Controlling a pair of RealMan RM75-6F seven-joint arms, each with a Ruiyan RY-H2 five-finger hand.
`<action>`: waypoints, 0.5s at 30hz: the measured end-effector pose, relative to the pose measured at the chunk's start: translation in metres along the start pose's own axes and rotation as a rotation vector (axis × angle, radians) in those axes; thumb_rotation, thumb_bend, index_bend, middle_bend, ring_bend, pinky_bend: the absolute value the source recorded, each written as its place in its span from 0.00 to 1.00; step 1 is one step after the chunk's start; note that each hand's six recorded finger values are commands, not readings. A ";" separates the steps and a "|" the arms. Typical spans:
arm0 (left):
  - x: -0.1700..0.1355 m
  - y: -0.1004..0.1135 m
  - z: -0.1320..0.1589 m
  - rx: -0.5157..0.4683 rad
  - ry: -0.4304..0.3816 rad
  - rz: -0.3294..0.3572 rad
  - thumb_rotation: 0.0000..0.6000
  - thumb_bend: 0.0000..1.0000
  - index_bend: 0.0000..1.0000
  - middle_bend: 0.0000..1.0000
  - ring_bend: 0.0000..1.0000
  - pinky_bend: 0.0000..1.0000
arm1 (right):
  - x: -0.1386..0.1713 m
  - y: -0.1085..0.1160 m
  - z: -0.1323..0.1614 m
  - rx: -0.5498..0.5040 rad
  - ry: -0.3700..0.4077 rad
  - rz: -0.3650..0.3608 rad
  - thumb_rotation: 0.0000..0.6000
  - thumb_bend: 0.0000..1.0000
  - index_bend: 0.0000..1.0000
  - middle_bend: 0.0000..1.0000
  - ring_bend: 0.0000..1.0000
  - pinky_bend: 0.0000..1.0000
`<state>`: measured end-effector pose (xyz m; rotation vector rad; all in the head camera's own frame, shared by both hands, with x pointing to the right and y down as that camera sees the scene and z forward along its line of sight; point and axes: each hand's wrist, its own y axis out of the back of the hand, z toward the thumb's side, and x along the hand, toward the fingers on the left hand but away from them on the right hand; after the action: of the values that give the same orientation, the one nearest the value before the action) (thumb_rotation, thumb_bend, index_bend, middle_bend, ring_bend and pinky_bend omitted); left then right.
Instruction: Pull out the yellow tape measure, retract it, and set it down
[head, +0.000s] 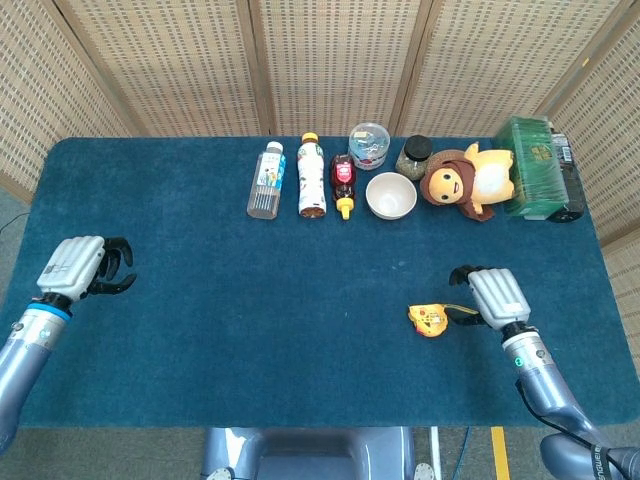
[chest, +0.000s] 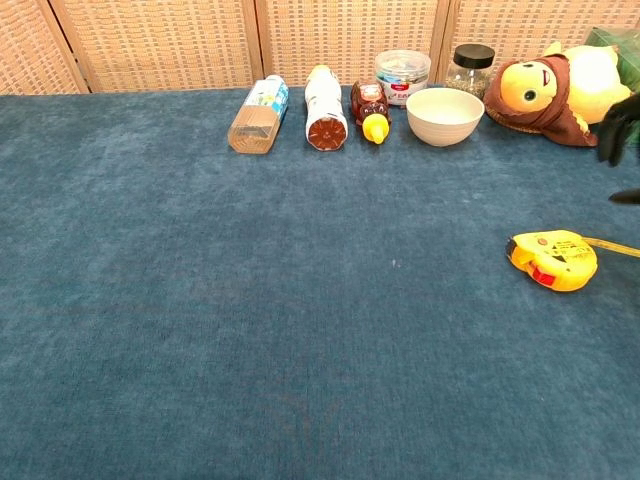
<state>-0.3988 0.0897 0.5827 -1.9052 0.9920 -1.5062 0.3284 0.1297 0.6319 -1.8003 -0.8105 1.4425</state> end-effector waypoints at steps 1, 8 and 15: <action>-0.006 -0.002 -0.006 0.021 0.018 0.011 1.00 0.28 0.56 0.75 0.63 0.65 | 0.003 0.004 -0.004 0.000 -0.007 -0.035 0.84 0.24 0.53 0.54 0.58 0.58; -0.043 -0.011 -0.040 0.062 0.115 0.097 1.00 0.28 0.60 0.74 0.62 0.63 | 0.033 0.011 -0.031 0.033 -0.069 -0.154 0.84 0.25 0.57 0.56 0.57 0.55; -0.089 -0.022 -0.060 0.070 0.178 0.188 1.00 0.28 0.64 0.74 0.61 0.60 | 0.065 0.013 -0.053 0.057 -0.162 -0.191 0.84 0.25 0.57 0.56 0.57 0.52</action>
<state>-0.4627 0.1766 0.5616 -1.6032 1.1465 -1.5967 0.3930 0.1682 0.5936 -1.5330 -0.9847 1.4828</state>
